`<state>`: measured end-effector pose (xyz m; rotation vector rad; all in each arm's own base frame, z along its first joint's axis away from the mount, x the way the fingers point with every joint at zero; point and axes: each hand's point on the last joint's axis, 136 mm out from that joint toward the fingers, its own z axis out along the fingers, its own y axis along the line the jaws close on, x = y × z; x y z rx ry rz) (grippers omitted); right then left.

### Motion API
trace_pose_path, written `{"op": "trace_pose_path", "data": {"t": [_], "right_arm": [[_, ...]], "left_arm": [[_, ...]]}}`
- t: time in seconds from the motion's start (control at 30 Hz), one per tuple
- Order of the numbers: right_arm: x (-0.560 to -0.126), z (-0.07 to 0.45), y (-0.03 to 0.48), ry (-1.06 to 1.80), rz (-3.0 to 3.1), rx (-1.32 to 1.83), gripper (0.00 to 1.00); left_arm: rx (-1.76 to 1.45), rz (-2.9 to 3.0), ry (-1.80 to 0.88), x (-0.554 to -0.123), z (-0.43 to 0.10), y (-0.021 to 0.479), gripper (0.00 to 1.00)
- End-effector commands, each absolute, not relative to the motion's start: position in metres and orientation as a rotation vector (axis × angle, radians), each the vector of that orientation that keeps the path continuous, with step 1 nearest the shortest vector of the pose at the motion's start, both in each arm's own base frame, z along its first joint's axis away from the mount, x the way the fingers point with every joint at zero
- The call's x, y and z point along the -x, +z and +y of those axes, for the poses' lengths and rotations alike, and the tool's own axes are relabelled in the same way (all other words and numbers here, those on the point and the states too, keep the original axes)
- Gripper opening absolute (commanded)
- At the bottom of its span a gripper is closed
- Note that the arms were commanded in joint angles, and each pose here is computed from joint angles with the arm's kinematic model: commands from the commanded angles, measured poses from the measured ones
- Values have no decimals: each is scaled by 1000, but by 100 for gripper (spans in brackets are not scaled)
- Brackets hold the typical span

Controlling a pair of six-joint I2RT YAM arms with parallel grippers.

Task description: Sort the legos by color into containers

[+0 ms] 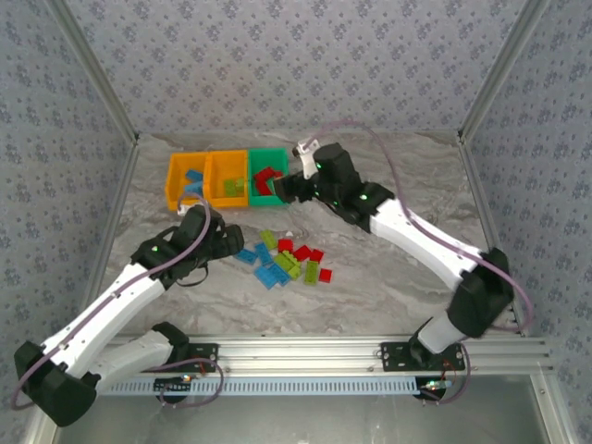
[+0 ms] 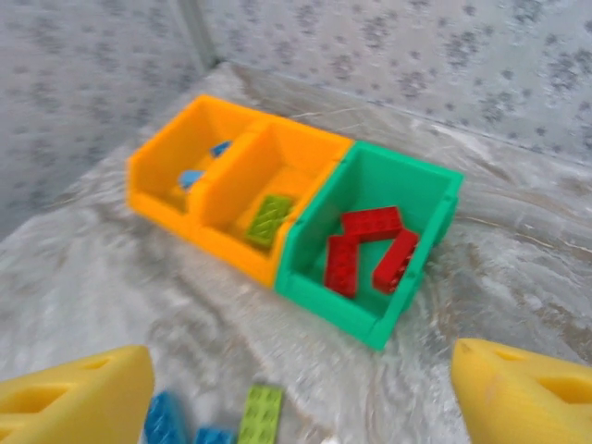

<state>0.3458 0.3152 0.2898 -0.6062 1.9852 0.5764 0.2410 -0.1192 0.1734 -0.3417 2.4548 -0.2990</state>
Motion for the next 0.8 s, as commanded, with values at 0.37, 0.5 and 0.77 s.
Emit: {"op": "trace_pose_path", "data": {"t": [0.37,0.5,0.77], "right_arm": [[-252,263,198,587,2232,622,94],[-257,261,207,576,2207,608,95],[-263,259,216,555,2182,582,96]], "left_arm": [[1003,2427,-444,-258,-149,89,91],[1095,2389,-420,-271,-141,72,84],[1118,2507,-436,-286,-157,39,77]]}}
